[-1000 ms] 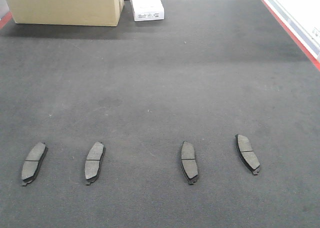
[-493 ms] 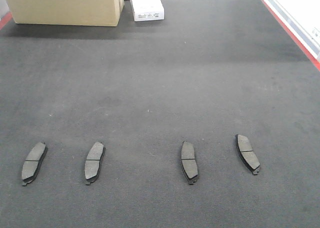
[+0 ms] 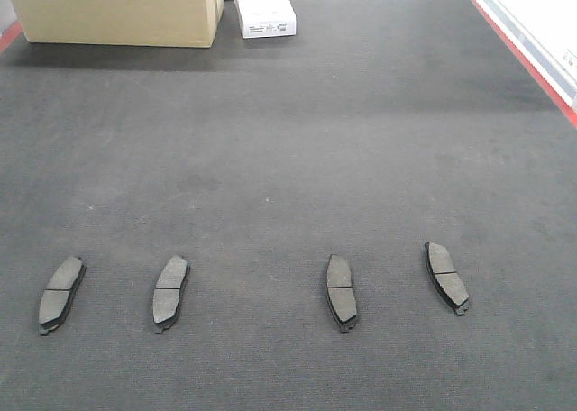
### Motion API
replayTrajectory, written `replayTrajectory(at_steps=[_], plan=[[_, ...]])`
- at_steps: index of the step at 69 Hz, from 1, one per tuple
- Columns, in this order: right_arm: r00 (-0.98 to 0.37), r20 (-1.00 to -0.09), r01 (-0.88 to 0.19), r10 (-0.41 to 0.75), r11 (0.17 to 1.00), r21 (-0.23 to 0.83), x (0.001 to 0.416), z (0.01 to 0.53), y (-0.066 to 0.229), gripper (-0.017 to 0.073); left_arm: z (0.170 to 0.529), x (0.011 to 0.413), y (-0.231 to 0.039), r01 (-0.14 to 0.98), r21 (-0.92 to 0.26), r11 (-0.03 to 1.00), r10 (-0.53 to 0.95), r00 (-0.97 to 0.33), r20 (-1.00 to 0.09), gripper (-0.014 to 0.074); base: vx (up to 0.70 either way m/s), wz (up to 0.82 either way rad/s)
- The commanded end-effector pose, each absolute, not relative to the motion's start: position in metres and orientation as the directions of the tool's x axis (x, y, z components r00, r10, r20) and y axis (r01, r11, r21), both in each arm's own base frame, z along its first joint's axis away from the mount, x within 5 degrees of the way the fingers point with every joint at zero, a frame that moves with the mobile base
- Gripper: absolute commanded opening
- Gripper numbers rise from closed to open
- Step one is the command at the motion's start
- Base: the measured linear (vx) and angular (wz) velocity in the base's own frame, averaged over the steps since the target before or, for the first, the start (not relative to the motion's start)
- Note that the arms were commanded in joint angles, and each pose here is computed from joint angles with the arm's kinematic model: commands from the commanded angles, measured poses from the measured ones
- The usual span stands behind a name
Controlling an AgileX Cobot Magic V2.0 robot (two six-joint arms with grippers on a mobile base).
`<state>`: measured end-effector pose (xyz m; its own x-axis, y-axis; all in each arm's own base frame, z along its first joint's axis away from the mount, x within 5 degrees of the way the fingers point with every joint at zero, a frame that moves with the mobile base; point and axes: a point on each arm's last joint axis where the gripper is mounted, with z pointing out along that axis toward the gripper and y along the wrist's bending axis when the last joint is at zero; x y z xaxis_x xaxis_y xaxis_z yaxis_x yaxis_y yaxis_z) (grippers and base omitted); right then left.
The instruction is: Move and align brake pads A on conveyor
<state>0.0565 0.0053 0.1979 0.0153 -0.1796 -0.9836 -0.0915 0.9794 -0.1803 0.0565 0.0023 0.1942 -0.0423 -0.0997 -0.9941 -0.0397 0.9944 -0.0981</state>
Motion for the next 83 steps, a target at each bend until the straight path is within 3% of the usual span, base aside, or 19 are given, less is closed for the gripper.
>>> replayTrajectory(at_steps=[1, 20, 83], plan=[[0.092, -0.983, -0.07, -0.157, 0.984, -0.164, 0.0554, 0.2034, 0.0047, -0.001, 0.1935, 0.0565, 0.0018, -0.028, -0.097, 0.995, -0.097, 0.021, -0.995, -0.0006, 0.0, 0.0], [0.082, -0.996, -0.082, -0.019, 0.996, -0.025, 0.0554, 0.2034, 0.0047, -0.001, 0.1935, 0.0565, 0.0018, -0.028, -0.097, 0.995, -0.097, 0.021, -0.995, -0.0006, 0.0, 0.0], [0.061, -0.998, -0.083, -0.023, 0.996, -0.028, 0.0555, 0.2015, 0.0047, -0.001, 0.1935, 0.0565, 0.0018, -0.028, -0.097, 0.995, -0.097, 0.021, -0.995, -0.0006, 0.0, 0.0]])
